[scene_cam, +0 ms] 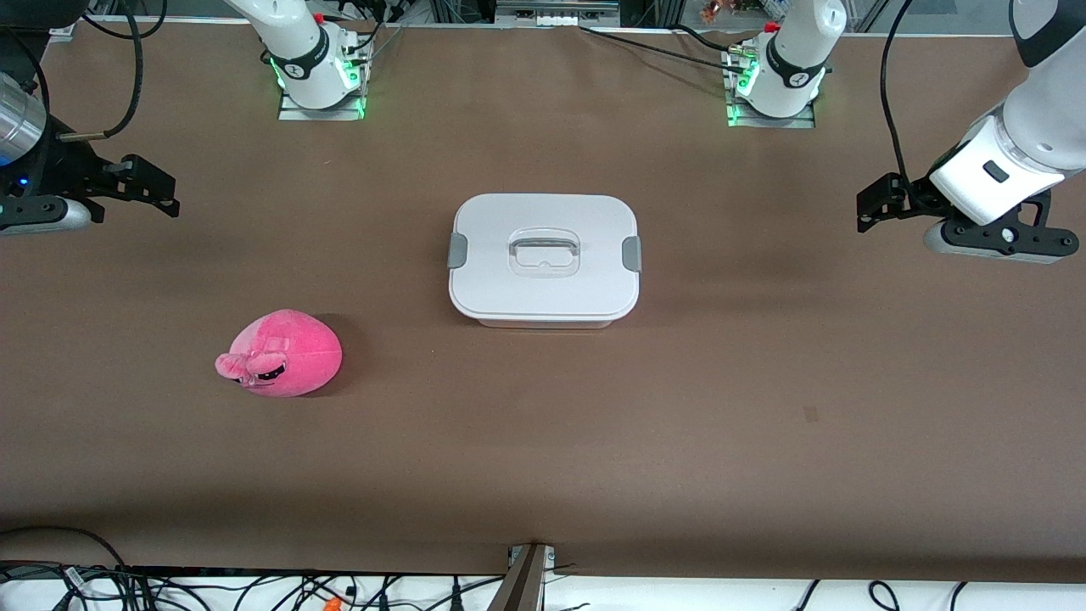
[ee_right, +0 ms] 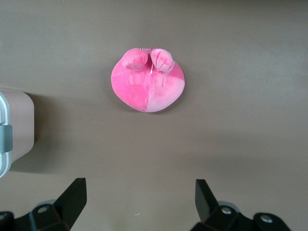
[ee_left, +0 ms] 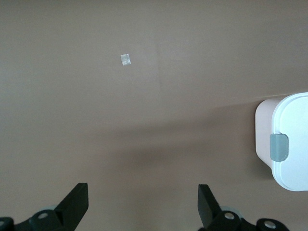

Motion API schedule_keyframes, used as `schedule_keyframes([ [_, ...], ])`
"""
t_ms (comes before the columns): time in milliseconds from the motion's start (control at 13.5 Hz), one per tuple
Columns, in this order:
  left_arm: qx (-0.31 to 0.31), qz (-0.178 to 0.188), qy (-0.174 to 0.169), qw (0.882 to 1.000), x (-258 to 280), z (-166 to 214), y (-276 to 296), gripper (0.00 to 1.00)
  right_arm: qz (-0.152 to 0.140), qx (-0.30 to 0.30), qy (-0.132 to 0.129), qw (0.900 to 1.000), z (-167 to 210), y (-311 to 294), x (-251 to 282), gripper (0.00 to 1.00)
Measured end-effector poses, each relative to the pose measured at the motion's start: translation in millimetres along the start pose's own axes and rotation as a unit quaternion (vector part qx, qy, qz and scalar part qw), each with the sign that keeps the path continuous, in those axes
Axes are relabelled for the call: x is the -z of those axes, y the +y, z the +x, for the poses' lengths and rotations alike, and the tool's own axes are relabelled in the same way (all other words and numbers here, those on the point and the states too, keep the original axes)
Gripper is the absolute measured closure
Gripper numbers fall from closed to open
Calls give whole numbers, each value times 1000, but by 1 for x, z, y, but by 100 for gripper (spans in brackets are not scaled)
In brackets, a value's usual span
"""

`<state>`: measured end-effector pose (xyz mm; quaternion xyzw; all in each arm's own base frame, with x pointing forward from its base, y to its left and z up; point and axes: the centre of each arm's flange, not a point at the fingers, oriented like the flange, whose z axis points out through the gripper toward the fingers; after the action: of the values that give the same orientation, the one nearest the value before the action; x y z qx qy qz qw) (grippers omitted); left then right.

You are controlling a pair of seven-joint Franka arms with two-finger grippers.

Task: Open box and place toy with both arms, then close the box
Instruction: 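Reach the left gripper to the grey handle on the box lid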

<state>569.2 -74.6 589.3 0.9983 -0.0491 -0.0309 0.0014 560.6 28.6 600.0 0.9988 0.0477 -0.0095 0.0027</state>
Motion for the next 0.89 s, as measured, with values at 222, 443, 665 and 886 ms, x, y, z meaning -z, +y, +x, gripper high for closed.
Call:
schedule_keyframes([
  [222, -16, -1, -2, 1000, -2, 0, 18, 0, 0, 0, 0, 1000, 0, 0, 0, 0],
  [443, -42, -9, -5, 999, -4, -2, 50, 0, 0, 0, 0, 1000, 0, 0, 0, 0],
  [665, -79, -8, -15, 997, -11, -4, 80, 0, 0, 0, 0, 1000, 0, 0, 0, 0],
  [886, -166, -7, -32, 986, -29, -4, 116, 0, -8, 1, 0, 1000, 0, 1, 0, 0],
])
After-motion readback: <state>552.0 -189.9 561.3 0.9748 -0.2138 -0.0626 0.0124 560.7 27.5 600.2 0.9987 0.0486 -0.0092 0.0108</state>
